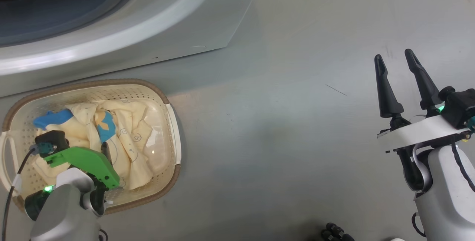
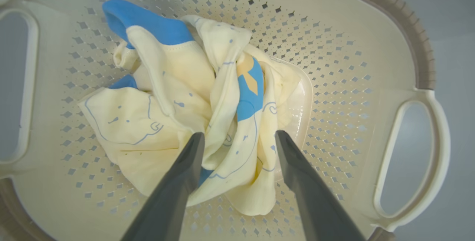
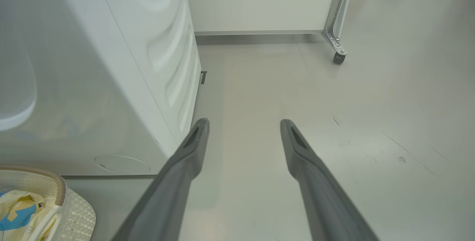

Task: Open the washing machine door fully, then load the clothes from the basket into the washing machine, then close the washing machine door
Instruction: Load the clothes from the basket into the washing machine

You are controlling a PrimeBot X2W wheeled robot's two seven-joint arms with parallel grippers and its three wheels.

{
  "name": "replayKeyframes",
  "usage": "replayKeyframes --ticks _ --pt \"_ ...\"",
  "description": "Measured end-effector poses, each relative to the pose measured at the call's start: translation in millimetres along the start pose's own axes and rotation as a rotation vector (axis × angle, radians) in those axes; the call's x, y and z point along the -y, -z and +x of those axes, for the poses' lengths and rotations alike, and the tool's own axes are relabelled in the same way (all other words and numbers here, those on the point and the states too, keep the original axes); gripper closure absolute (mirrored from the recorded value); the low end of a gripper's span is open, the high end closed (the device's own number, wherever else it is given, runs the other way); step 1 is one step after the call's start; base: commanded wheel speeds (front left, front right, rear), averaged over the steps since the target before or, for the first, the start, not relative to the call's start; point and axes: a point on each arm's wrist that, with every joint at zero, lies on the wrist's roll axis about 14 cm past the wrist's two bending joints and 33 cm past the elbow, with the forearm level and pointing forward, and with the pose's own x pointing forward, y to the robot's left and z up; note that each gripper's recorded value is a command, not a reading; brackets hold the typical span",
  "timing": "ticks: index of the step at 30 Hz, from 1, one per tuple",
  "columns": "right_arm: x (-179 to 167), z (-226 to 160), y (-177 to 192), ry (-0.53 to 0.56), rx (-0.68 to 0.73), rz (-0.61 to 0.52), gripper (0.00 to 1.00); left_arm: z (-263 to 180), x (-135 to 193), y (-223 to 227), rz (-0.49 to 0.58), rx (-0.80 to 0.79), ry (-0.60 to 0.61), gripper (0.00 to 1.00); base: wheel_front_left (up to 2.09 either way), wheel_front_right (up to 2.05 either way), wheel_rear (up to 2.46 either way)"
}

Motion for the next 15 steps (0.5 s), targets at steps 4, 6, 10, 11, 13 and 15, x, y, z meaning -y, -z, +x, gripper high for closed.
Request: replayKeyframes --ticks 4,6,10,11,13,15 --pt "-0.8 3.8 3.3 -0.006 -0.006 -0.004 0.00 4.2 -2.4 1.5 -0.005 -0.007 -0.006 0.00 0.00 0.00 0.00" --pt "-0.8 5.4 6.1 -0.008 -0.013 -0.006 0.00 6.9 -2.7 0.3 -0.007 -0.006 -0.007 0.00 0.00 0.00 0.00" --pt "-0.9 9.1 11.2 -0.013 -0.023 -0.009 0.00 12.6 -3.9 -2.0 -0.013 -0.002 -0.012 0.00 0.00 0.00 0.00" --pt "-0.9 10.0 12.7 -0.014 -0.027 -0.010 0.00 14.0 -4.4 -1.8 -0.014 -0.004 -0.013 0.00 0.00 0.00 0.00" --pt "-1.1 12.3 15.3 -0.016 -0.032 -0.011 0.00 16.8 -5.4 -1.4 -0.016 -0.008 -0.015 0.00 0.00 0.00 0.00" --pt "-1.9 15.5 16.6 -0.020 -0.032 -0.012 0.00 19.5 -6.6 -1.1 -0.019 -0.007 -0.017 0.00 0.00 0.00 0.00"
